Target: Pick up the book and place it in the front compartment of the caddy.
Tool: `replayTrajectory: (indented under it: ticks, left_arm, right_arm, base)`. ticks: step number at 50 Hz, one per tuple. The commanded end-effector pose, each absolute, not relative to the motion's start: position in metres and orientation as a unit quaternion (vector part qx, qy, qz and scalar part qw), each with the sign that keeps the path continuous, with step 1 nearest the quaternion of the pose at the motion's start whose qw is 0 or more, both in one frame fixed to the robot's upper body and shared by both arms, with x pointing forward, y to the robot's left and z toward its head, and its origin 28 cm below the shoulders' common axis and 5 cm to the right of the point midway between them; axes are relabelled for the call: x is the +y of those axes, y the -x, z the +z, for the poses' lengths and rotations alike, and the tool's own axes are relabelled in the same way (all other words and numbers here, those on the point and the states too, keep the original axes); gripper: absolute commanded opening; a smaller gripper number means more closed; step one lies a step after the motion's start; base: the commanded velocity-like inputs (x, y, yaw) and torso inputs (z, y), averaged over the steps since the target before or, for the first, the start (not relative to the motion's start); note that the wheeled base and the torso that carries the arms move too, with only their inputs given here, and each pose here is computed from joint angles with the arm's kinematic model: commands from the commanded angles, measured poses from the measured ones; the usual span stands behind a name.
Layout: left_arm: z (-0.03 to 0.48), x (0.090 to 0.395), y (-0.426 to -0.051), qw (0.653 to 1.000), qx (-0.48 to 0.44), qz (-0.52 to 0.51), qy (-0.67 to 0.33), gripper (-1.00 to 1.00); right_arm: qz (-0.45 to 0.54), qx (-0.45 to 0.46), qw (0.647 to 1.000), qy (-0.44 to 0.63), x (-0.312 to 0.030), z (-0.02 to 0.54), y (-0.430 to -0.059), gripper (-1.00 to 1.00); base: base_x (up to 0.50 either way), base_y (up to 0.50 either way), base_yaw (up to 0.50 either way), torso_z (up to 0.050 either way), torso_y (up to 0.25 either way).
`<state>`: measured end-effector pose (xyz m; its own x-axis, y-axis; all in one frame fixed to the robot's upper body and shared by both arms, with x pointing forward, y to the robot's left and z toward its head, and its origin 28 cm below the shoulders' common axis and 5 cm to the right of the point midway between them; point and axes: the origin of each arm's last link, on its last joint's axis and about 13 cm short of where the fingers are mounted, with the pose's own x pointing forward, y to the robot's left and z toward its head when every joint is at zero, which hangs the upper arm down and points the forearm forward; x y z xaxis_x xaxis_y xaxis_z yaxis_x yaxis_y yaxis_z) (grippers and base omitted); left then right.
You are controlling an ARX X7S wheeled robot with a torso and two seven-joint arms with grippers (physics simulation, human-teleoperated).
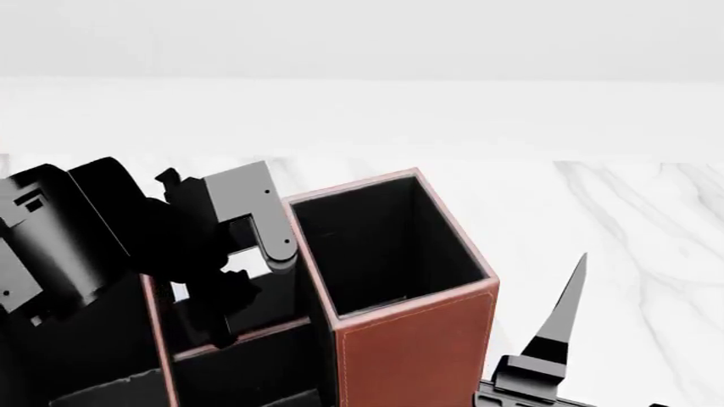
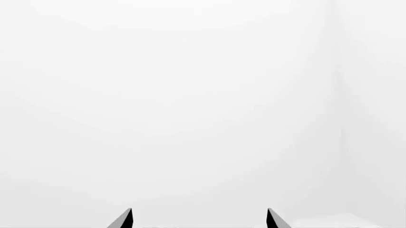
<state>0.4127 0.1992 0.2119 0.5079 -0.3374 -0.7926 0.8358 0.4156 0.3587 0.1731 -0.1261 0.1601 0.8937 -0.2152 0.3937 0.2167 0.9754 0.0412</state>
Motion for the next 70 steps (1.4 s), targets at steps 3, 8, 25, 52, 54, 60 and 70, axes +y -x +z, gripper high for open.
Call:
replayTrajectory:
  ticks: [3,8,25,52,54,60,70]
  left_arm:
    - [0.200,0.200,-0.420,0.782,0.314,-0.372,-0.390,-1.00]
    - [0.193,0.200,-0.421,0.781,0.316,-0.374,-0.389,-1.00]
    - [0.183,0.201,-0.422,0.779,0.322,-0.374,-0.386,-1.00]
    - [0.200,0.206,-0.415,0.798,0.315,-0.353,-0.373,1.00]
    - [0.204,0.206,-0.410,0.809,0.300,-0.358,-0.357,1.00]
    - [0.214,0.207,-0.399,0.852,0.245,-0.342,-0.311,1.00]
    - [0.228,0.214,-0.369,0.913,0.173,-0.322,-0.182,1.00]
  right_arm:
    - [-0.111,-0.198,0.974,0.003,-0.126,0.158,-0.175,1.00]
    - [-0.113,-0.198,0.974,0.003,-0.127,0.158,-0.175,1.00]
    - [-0.111,-0.193,0.975,0.003,-0.126,0.155,-0.177,1.00]
    - [-0.107,-0.193,0.975,0.002,-0.125,0.155,-0.177,1.00]
    - [-0.107,-0.194,0.975,0.002,-0.125,0.155,-0.177,1.00]
    - [-0.104,-0.194,0.976,0.003,-0.123,0.155,-0.177,1.00]
    - [-0.097,-0.190,0.977,0.005,-0.120,0.152,-0.178,1.00]
  base:
    - [0.00,0.00,0.00,0.000,0.000]
    - [0.00,0.00,0.00,0.002,0.000]
    - [0.00,0.00,0.00,0.000,0.001]
    - [0.00,0.00,0.00,0.000,0.000]
    - [0.00,0.00,0.00,0.000,0.000]
    - [0.00,0.00,0.00,0.000,0.000]
    - [0.00,0.00,0.00,0.000,0.000]
